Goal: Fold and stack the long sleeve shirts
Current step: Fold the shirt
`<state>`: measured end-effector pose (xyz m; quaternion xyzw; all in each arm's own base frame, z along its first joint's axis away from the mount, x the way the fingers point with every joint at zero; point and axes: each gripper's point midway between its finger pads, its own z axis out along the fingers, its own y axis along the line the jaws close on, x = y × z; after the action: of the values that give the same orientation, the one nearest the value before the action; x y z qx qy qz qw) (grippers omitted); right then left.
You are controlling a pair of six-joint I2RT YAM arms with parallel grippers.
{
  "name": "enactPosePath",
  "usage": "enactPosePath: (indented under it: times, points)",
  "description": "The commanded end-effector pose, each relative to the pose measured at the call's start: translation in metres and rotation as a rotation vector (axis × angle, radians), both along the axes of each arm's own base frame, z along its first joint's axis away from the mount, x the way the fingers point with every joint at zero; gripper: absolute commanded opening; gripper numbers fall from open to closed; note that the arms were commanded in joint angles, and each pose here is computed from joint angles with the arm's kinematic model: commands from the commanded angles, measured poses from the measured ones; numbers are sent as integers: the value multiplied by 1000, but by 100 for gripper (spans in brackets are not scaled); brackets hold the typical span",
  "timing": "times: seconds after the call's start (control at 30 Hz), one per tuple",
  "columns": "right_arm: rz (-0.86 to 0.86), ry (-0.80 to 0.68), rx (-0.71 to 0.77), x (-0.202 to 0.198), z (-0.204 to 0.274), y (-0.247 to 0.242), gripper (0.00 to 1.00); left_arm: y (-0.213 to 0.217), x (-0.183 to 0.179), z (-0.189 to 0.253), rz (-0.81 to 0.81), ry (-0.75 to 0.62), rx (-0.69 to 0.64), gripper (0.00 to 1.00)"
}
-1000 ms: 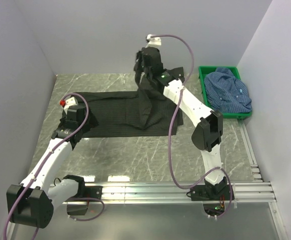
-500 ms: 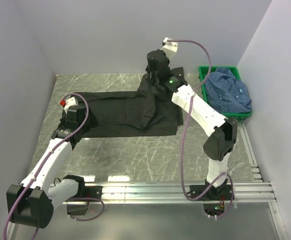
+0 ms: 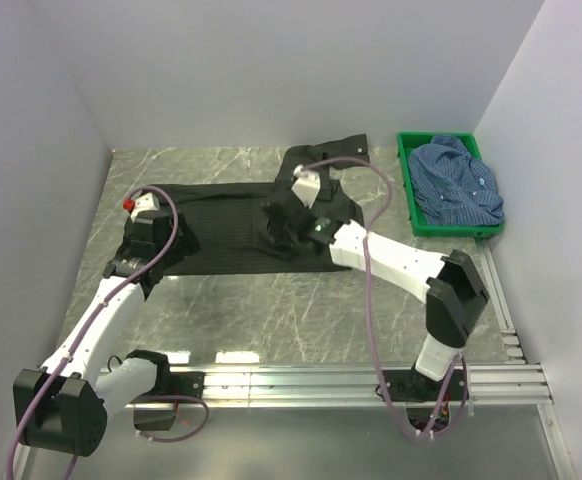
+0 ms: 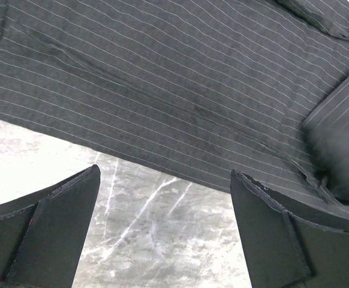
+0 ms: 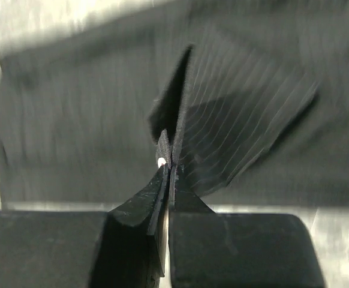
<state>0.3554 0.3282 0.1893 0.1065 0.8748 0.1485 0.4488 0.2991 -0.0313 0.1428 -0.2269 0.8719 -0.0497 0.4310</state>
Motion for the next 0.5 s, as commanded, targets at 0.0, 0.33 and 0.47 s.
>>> enactPosePath:
  times: [0.0,0.33,0.47]
  points:
    - [55,8,127,-36,26,8,2,-10,5,12,-33,-32,-49,95]
    - [172,5,-69,-74,24,-52,63,-92,15,30,-163,81,-240,94]
    - [107,41,-86,-68,5,-102,64,-123,21,14,-136,179,-302,92]
